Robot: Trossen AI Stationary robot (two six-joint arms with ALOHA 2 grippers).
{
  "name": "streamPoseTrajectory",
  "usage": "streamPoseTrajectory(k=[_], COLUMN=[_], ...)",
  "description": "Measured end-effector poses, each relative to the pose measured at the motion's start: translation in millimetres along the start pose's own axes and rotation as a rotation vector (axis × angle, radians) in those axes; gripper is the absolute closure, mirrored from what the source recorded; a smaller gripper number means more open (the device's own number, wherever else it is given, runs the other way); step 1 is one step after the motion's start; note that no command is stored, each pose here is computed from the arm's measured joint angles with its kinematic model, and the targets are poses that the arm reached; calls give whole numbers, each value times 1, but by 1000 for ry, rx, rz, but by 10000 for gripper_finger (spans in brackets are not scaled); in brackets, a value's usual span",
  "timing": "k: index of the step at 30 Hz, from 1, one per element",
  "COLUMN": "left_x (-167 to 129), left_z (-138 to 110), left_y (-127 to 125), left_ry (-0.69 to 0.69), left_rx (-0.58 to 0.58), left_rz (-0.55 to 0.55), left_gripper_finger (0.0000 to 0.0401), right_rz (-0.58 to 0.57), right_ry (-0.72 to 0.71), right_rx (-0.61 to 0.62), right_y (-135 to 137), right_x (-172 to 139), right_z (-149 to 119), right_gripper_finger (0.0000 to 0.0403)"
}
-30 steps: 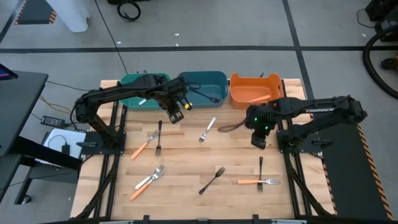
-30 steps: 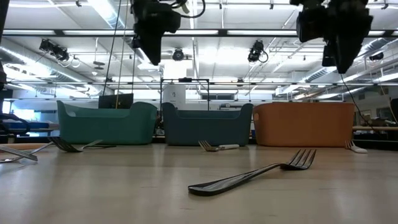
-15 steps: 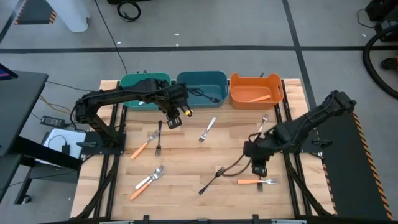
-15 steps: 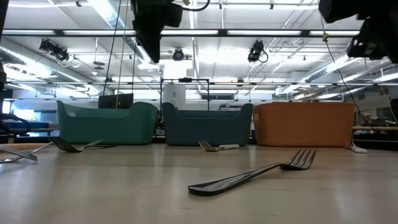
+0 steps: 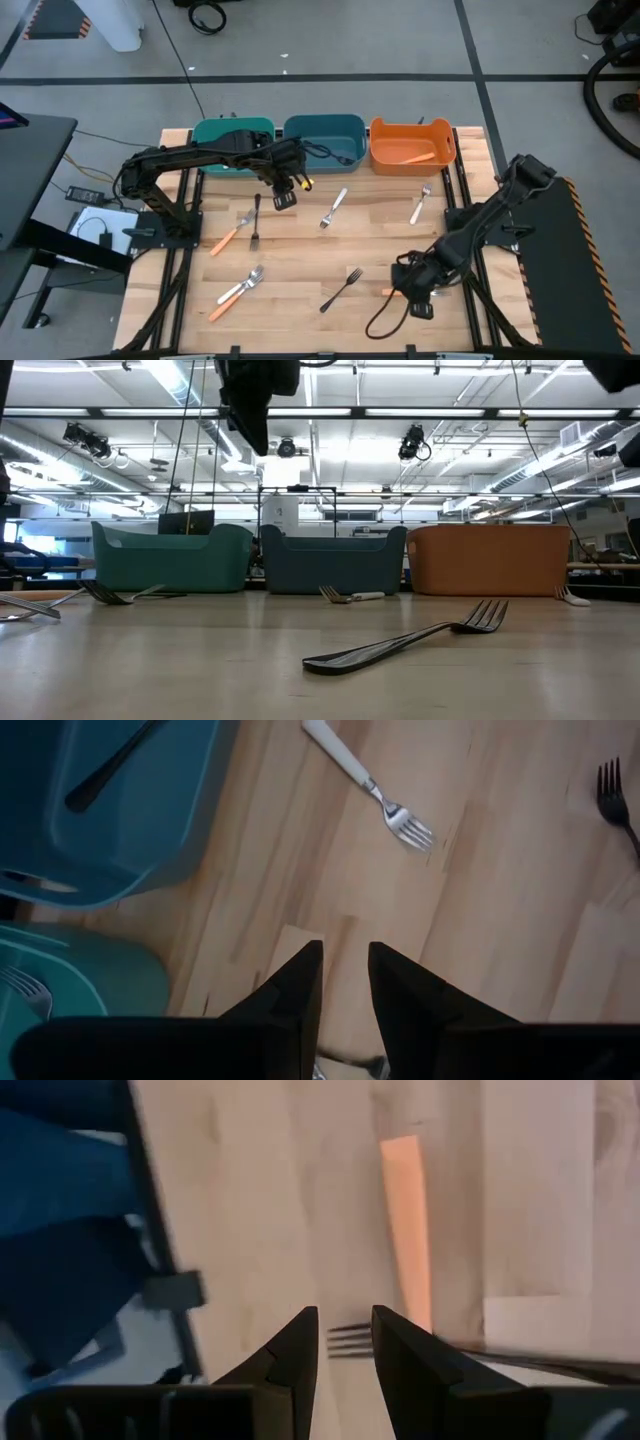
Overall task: Sort silverware by color (type)
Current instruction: Put the yellow fork into the orange bin
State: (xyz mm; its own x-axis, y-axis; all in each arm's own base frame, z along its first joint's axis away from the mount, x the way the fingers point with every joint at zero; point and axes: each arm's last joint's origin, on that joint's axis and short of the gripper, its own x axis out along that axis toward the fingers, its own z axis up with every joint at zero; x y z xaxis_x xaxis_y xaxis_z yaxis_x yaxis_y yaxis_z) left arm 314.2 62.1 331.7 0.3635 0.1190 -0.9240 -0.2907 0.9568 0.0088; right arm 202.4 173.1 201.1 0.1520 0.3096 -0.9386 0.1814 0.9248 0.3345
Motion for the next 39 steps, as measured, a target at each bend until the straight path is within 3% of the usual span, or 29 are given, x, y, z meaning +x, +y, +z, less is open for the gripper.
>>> streamPoseTrajectory(k=[7, 18, 26, 32, 39], left_x=[0, 0, 0, 0, -1], left_z=[3, 5, 5, 7, 9], left_y=[0, 0, -1, -1, -1], left_ry=[-33, -48, -56, -71, -97], left_rx=[-21, -29, -30, -30, -31], left_rz=[-4, -5, -6, -8, -11], left_gripper_finger=[307, 307, 307, 307, 307], right_rz=[-91, -211, -179, -238, -230], right_ry=[52, 94, 116, 127, 130], right_rx=[-18, 97, 54, 149, 139], right_y=[3, -4, 1, -8, -8], right_x=[29, 47, 51, 55, 55], right_z=[-4, -5, -15, -21, -21], right_gripper_finger=[299, 299, 299, 299, 299])
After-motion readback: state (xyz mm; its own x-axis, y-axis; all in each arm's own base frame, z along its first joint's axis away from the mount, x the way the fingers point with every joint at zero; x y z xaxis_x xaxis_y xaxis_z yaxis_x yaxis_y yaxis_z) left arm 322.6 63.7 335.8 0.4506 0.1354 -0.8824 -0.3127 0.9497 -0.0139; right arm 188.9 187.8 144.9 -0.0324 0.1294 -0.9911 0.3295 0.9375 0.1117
